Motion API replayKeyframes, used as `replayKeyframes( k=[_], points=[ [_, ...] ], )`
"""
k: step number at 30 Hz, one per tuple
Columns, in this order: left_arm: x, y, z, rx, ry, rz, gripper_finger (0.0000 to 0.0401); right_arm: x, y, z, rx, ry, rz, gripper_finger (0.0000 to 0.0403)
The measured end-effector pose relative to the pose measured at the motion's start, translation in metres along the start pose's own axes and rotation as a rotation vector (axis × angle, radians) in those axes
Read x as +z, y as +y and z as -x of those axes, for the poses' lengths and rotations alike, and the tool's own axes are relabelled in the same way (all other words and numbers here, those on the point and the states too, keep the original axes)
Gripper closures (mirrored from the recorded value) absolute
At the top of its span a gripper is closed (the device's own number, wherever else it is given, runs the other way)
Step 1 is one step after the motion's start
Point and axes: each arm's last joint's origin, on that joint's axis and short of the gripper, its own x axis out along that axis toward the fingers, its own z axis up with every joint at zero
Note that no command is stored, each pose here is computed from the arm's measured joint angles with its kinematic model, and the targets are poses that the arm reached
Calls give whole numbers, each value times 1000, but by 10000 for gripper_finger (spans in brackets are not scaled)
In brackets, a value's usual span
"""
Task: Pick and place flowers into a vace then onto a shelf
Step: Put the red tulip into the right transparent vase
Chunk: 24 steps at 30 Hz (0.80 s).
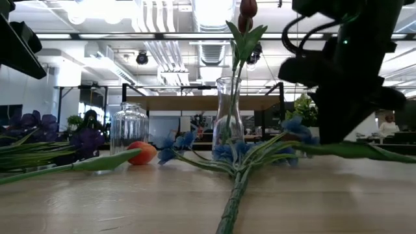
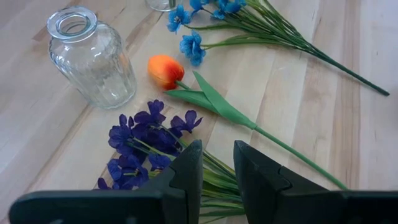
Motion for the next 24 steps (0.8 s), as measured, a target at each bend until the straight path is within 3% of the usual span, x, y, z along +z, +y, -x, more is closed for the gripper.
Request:
replayKeyframes(
  k=[9,24],
  points=[
    [0,0,0,0,1,4,327,14,2,37,93,-115,7,394],
    [0,0,0,0,-2,6,327,54,5,151,390,-407,161,394]
  ],
)
